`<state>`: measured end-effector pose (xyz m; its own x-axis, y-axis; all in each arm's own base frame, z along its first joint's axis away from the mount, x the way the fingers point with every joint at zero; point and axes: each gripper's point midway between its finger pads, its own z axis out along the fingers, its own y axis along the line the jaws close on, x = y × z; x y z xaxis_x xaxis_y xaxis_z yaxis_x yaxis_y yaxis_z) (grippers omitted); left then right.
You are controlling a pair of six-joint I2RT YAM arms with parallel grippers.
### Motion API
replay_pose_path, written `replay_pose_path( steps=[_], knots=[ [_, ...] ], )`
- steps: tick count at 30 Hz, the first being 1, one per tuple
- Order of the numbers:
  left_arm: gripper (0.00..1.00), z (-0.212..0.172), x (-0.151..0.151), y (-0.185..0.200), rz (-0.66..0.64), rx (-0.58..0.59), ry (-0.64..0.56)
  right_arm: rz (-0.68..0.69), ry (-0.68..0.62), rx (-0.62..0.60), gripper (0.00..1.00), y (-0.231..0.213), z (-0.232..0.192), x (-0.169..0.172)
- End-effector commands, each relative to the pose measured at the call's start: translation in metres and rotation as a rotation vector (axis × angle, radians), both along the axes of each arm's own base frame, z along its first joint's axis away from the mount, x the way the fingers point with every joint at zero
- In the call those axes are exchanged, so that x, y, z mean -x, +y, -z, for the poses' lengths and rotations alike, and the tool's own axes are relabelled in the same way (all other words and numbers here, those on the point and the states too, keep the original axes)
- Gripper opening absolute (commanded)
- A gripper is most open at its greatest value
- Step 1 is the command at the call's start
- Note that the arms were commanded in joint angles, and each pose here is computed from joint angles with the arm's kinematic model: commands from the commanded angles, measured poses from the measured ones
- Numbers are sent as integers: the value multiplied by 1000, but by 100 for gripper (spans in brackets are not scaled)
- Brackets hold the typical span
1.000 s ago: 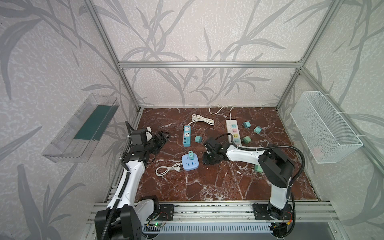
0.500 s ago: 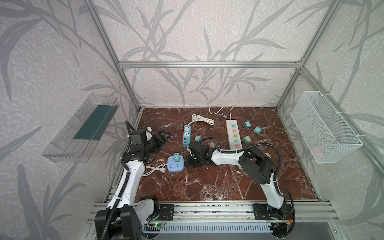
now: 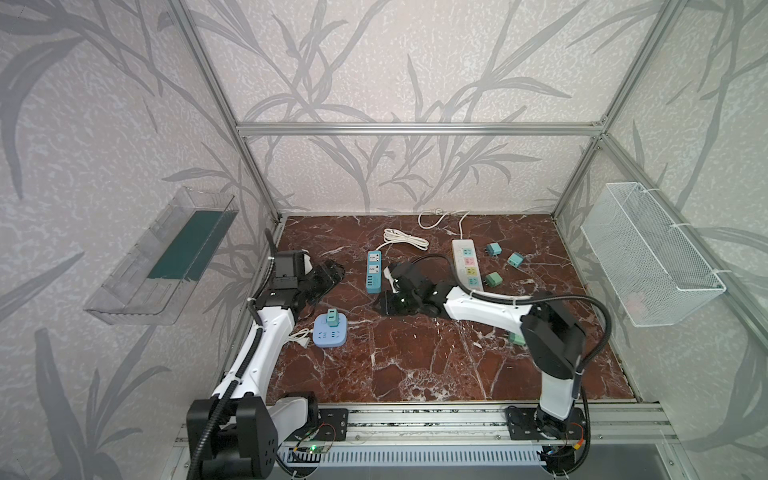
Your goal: Insert the plug
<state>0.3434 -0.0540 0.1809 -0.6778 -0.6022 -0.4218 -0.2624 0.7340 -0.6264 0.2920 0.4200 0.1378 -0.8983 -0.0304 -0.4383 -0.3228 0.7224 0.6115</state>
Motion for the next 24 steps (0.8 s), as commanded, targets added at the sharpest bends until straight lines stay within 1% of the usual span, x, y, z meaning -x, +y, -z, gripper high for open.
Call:
replay_pose_path(
  steps=[1, 2, 4, 6, 7, 10, 11, 13, 16, 20, 24],
  knots=[
    [92, 6, -8, -5, 39, -208, 56, 23, -150, 214, 56, -69, -10, -11],
    [99, 10, -15, -10, 50, -235, 76, 36, -174, 250, 59, -87, -15, -15],
    [99, 19, -30, -19, 75, -258, 113, 36, -223, 320, 68, -110, -21, -22],
    [99, 30, -45, -29, 111, -286, 172, 14, -255, 398, 74, -127, -24, -31],
    [99, 34, -52, -33, 128, -302, 192, -7, -261, 421, 75, -130, -23, -34],
    [99, 54, -73, -51, 181, -352, 247, -50, -266, 481, 76, -135, -17, -50],
    [99, 63, -78, -55, 196, -371, 274, -56, -274, 486, 76, -135, -17, -56],
    [98, 79, -88, -60, 217, -405, 319, -67, -263, 490, 75, -132, -6, -66],
    [97, 100, -99, -65, 249, -420, 376, -80, -253, 486, 76, -129, 0, -74],
    [90, 121, -109, -68, 300, -479, 434, -78, -232, 476, 76, -134, 5, -75],
    [84, 137, -109, -71, 338, -518, 480, -59, -245, 446, 76, -141, 4, -70]
  ],
)
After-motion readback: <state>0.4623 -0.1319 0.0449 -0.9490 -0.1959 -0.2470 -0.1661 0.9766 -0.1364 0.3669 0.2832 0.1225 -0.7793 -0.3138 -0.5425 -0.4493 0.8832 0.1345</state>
